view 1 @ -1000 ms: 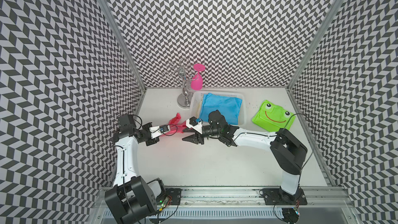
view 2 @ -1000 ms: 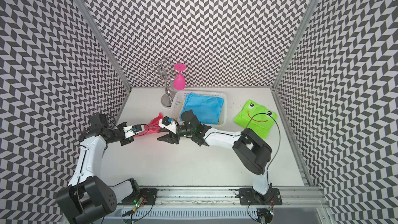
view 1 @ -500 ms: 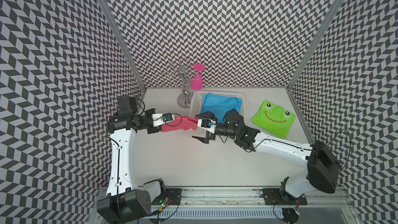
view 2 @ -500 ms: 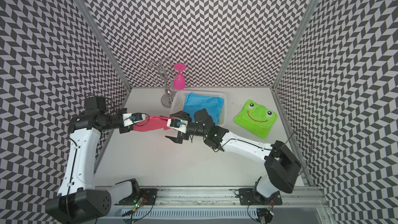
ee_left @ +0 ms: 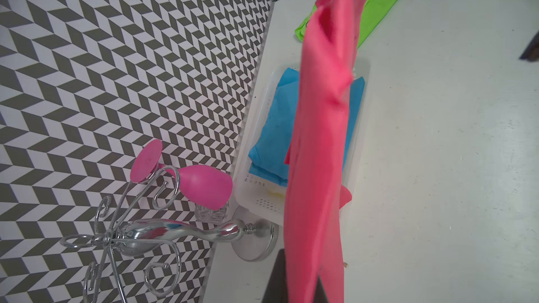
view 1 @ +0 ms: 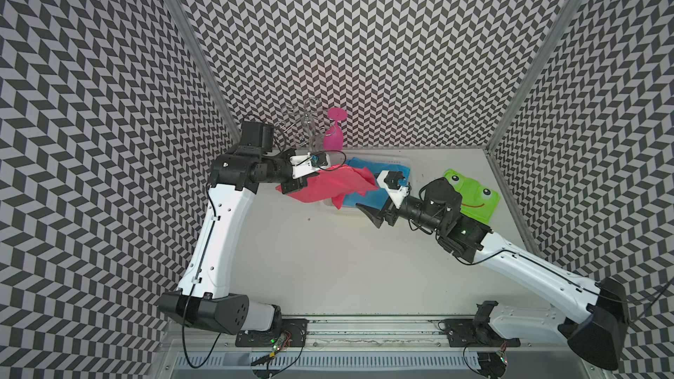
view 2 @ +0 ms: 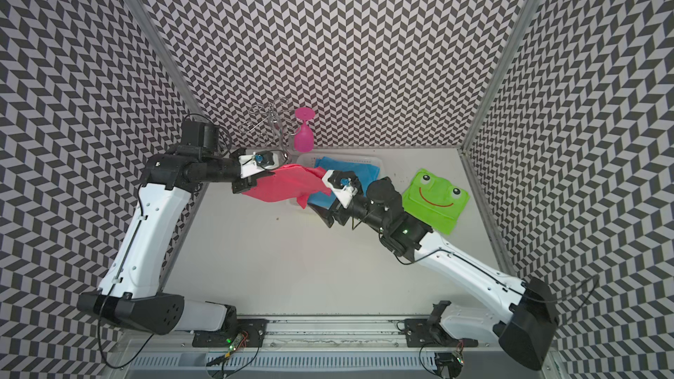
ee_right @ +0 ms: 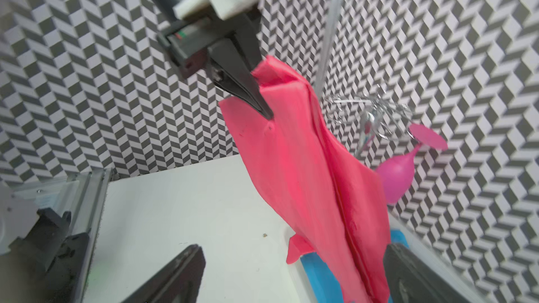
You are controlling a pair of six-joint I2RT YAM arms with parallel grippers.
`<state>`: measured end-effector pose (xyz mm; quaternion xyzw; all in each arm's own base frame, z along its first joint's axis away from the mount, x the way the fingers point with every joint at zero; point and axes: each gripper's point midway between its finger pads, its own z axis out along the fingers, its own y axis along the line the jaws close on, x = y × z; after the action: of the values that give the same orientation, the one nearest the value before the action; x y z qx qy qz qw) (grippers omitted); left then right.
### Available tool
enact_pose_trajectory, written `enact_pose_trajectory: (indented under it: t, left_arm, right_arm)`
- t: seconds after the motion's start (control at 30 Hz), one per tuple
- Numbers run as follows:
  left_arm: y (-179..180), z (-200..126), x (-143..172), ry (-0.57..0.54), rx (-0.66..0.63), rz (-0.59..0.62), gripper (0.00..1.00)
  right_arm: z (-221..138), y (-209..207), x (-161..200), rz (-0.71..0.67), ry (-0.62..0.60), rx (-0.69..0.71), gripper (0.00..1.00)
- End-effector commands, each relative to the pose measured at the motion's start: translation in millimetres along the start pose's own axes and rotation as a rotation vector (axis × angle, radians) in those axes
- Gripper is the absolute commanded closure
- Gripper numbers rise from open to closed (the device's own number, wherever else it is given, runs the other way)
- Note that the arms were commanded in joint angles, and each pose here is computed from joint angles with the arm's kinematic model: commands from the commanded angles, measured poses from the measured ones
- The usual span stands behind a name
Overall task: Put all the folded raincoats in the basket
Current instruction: Pick up the raincoat from the center of the board, then place the raincoat in the basket.
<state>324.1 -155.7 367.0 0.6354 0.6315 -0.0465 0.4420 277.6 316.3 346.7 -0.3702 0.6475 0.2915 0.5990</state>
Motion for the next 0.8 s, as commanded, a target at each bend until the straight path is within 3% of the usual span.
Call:
enact_pose_trajectory:
  t: [0.0,0.13,0.17,0.3,0.5,0.77]
  left_arm:
    - [38,0,-32,-0.005,-0.145,-0.023,1.00]
    - [69,16,-61,-0.027,-0.210,0.020,1.00]
    - [78,20,-66,-0.035,-0.237,0.025,1.00]
    - [111,39,-86,-0.087,-0.363,0.047,1.00]
    - [151,70,-100,-0.116,-0.517,0.095,1.00]
    - [162,129,-88,-0.045,-0.550,0.166,1.00]
  right_arm:
    - [-12,-18,-4,0.251,0.043,0.021,0.03]
    - [-22,-51,9,0.433,0.078,0.082,0.06]
    - [-24,-58,12,0.529,0.085,0.106,0.11]
    - [-31,-87,29,0.665,0.108,0.177,0.16]
    - [-35,-101,34,0.717,0.097,0.173,0.18]
    - [-47,-116,50,0.734,0.099,0.219,0.18]
